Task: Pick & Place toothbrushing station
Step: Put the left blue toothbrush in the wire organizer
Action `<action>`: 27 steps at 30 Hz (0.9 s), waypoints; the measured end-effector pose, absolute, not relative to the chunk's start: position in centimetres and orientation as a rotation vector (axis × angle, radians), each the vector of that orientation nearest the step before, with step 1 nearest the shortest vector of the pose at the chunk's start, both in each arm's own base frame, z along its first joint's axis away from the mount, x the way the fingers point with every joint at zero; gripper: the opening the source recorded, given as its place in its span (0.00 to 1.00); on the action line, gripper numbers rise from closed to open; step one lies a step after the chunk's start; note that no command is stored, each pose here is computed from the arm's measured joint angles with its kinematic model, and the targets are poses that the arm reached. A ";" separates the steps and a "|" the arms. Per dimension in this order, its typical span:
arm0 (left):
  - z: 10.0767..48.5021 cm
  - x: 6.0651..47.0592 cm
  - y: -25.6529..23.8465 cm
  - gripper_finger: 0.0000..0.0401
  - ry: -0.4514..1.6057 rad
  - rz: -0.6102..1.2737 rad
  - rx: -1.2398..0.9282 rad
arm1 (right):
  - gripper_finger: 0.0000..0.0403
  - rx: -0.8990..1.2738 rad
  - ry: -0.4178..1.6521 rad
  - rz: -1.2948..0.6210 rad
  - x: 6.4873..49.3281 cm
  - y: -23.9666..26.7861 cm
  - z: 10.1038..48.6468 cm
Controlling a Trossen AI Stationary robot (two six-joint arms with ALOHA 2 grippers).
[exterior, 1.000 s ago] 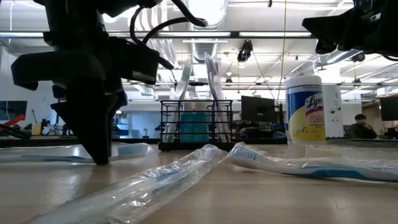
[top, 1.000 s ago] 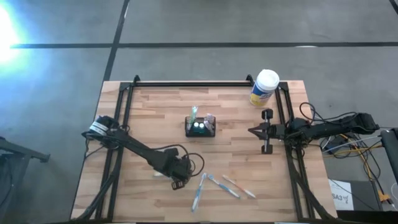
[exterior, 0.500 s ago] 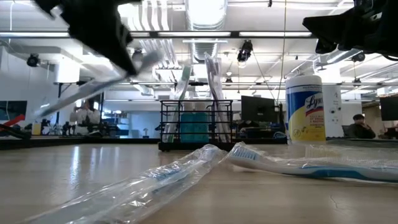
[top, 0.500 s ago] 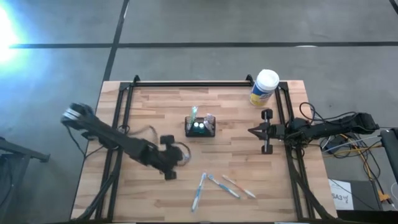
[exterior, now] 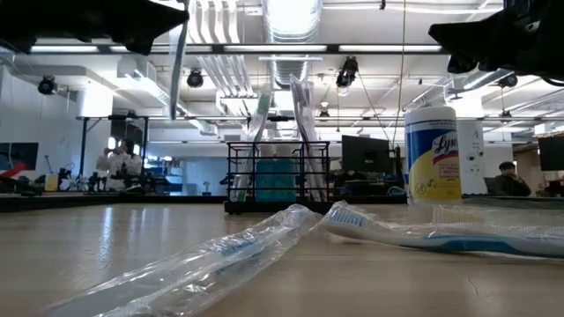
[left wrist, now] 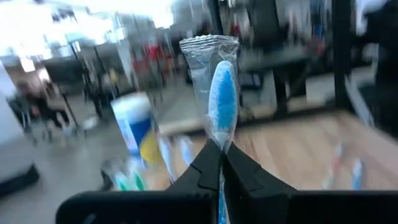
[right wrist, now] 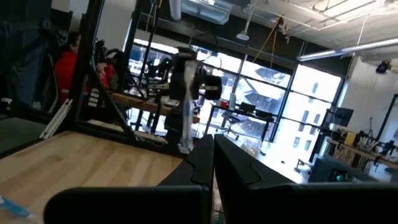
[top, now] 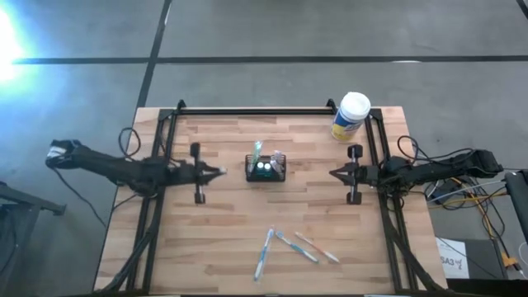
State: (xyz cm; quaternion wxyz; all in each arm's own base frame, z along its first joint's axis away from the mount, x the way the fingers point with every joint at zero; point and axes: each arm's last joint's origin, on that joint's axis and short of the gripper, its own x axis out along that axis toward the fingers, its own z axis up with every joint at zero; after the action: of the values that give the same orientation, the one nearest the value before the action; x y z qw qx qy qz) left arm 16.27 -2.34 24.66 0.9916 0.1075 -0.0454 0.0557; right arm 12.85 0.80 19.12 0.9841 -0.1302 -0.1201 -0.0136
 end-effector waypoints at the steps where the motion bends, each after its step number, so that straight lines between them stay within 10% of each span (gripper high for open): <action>1: 24.7 16.0 -1.8 0.01 -0.139 0.112 0.210 | 0.02 -0.268 -0.245 -0.029 12.8 0.8 19.2; 27: 25.8 23.1 2.9 0.00 -0.215 -0.097 0.181 | 0.02 -0.308 -0.327 -0.060 12.7 0.7 20.1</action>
State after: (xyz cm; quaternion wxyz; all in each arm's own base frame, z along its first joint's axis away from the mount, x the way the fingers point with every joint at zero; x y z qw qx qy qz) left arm 23.08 2.85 25.84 0.9890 0.0902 -0.1070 -0.0483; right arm 12.65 0.75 20.12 0.9744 -0.1528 -0.1620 -0.0299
